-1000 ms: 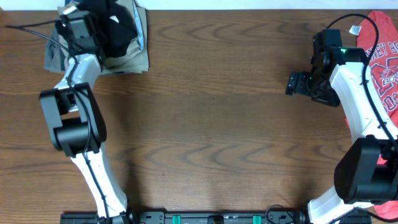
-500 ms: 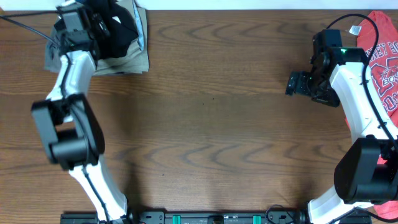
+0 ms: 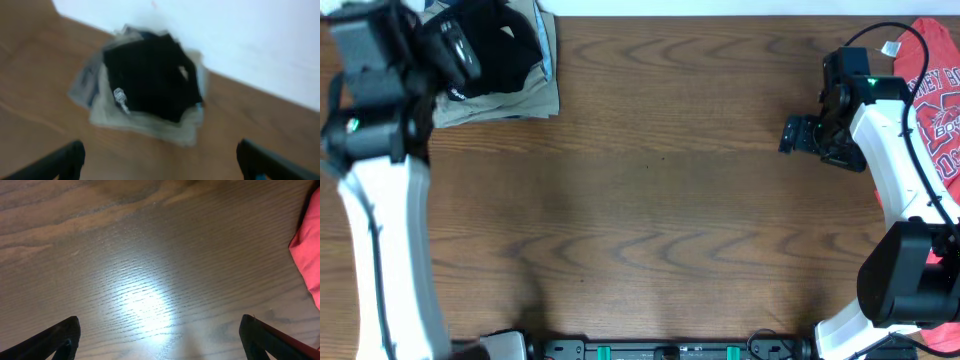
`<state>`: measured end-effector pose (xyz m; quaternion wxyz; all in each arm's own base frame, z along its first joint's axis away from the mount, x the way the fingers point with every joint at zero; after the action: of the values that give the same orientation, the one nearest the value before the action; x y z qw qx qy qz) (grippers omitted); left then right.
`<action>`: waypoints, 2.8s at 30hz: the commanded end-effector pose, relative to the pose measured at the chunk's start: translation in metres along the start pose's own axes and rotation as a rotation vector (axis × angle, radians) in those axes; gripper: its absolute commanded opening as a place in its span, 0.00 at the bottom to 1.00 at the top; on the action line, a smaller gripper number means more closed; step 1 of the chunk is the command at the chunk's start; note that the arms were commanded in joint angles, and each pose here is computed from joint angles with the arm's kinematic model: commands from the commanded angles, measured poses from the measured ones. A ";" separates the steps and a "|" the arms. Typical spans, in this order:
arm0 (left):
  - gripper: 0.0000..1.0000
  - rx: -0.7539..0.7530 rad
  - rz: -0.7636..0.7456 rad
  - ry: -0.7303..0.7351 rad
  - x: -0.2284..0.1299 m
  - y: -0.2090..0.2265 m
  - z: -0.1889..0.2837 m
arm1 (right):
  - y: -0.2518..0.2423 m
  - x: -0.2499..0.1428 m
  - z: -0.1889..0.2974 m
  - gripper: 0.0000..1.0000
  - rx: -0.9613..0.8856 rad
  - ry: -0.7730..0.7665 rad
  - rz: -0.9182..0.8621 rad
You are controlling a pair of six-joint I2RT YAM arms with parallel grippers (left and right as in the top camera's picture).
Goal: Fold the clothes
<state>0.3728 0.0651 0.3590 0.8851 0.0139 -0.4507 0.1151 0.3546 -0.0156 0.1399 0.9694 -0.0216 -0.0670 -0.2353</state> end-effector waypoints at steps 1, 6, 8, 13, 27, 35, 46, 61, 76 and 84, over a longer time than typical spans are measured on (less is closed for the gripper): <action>0.98 -0.187 0.028 0.026 -0.015 -0.026 0.050 | 0.001 0.003 0.009 0.99 0.010 -0.026 0.016; 0.98 -0.263 0.040 0.116 -0.056 -0.035 0.112 | 0.001 0.002 0.009 0.99 0.009 -0.026 0.016; 0.98 -0.261 0.045 0.149 -0.073 -0.034 0.133 | 0.001 0.002 0.009 0.99 0.009 -0.026 0.016; 0.98 -0.255 0.055 0.210 -0.112 -0.031 0.177 | 0.001 0.002 0.009 0.99 0.009 -0.026 0.016; 0.98 -0.250 0.060 0.245 -0.149 -0.029 0.216 | 0.001 0.002 0.009 0.99 0.009 -0.026 0.016; 0.98 -0.247 0.063 0.267 -0.153 -0.028 0.217 | 0.001 0.002 0.009 0.99 0.009 -0.026 0.016; 0.98 -0.227 0.036 0.261 -0.203 -0.020 0.220 | 0.001 0.002 0.009 0.99 0.009 -0.026 0.016; 0.98 -0.351 -0.050 -0.175 -0.248 -0.031 0.088 | 0.001 0.002 0.009 0.99 0.009 -0.026 0.016; 0.98 -0.345 -0.062 -0.456 -0.265 -0.027 0.026 | 0.001 0.002 0.009 0.99 0.009 -0.026 0.016; 0.98 -0.238 -0.033 -0.484 -0.271 -0.008 0.008 | 0.001 0.002 0.009 0.99 0.009 -0.026 0.016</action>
<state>0.2132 -0.0050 0.1614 0.7406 -0.0761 -0.6674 0.0156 0.3546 -0.0156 0.1400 0.9694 -0.0216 -0.0670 -0.2353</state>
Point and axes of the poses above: each gripper's point midway between its finger pads, its own z axis back along the fingers, its own y axis along the line the jaws close on, x = y × z, the point moved 3 cm from there along z, back along the fingers, and after that the axes turned 8 degrees about -z, right-handed, at the moved point
